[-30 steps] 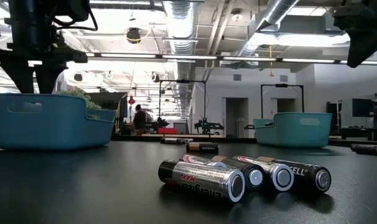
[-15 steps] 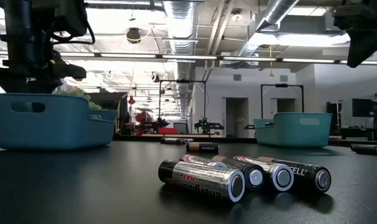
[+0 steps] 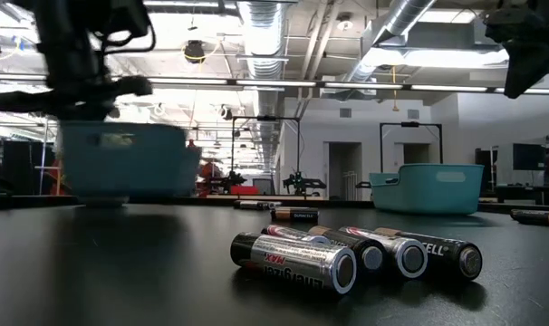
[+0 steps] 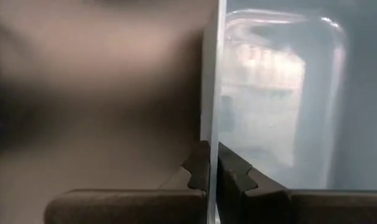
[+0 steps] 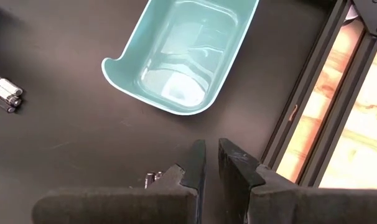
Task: Sort batteries
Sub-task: Prepare the bins
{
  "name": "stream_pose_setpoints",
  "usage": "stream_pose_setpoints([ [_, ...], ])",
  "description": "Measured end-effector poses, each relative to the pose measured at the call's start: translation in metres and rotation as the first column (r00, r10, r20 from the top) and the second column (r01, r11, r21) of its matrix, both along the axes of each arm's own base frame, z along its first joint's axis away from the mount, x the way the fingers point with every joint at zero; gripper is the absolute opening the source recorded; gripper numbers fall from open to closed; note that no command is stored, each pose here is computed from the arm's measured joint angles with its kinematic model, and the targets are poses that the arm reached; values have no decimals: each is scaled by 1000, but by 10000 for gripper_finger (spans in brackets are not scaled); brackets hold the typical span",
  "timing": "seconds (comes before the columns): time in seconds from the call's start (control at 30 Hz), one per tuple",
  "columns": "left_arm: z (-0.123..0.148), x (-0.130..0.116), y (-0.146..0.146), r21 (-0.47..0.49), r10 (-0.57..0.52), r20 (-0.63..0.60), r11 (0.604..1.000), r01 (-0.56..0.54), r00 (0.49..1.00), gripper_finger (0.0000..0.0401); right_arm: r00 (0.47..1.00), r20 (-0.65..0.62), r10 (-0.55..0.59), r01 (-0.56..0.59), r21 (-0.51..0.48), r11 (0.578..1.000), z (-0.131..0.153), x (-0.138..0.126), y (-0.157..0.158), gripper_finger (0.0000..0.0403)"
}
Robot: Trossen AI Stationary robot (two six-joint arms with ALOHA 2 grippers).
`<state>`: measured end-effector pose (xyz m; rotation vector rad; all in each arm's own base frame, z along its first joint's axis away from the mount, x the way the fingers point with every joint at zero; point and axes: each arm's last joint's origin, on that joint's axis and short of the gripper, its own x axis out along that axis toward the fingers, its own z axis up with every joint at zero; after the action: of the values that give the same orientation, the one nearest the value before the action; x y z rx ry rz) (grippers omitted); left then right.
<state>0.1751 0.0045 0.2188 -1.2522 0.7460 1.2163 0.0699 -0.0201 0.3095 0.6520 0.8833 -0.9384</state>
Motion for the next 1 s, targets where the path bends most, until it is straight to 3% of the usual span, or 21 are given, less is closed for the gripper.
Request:
stream_pose_setpoints([
  [0.2, 23, 16, 32, 93, 11, 133, 995, -23, 991, 1, 1000, -3, 6, -6, -3, 1000, 0, 0, 0, 63],
  [0.37, 37, 44, 63, 179, -47, 217, 984, 8, 975, 1, 1000, -4, 5, -5, -5, 1000, 0, 0, 0, 63],
  [0.5, 46, 81, 87, 212, -104, 197, 975, 61, 975, 1, 1000, -4, 5, -5, -6, 1000, 0, 0, 0, 63],
  [0.73, 50, 158, 130, 181, -141, 183, 978, 108, 973, 1, 1000, -3, 5, -5, -6, 1000, 0, 0, 0, 63],
  [0.83, 50, 191, 141, 178, -218, 180, 966, 187, 959, 1, 1000, -4, 5, -5, -6, 1000, 0, 0, 0, 63],
  [1.0, 42, 230, 153, 146, -250, 108, 961, 233, 962, 0, 1000, -3, 4, -5, -5, 1000, 0, 0, 0, 63],
])
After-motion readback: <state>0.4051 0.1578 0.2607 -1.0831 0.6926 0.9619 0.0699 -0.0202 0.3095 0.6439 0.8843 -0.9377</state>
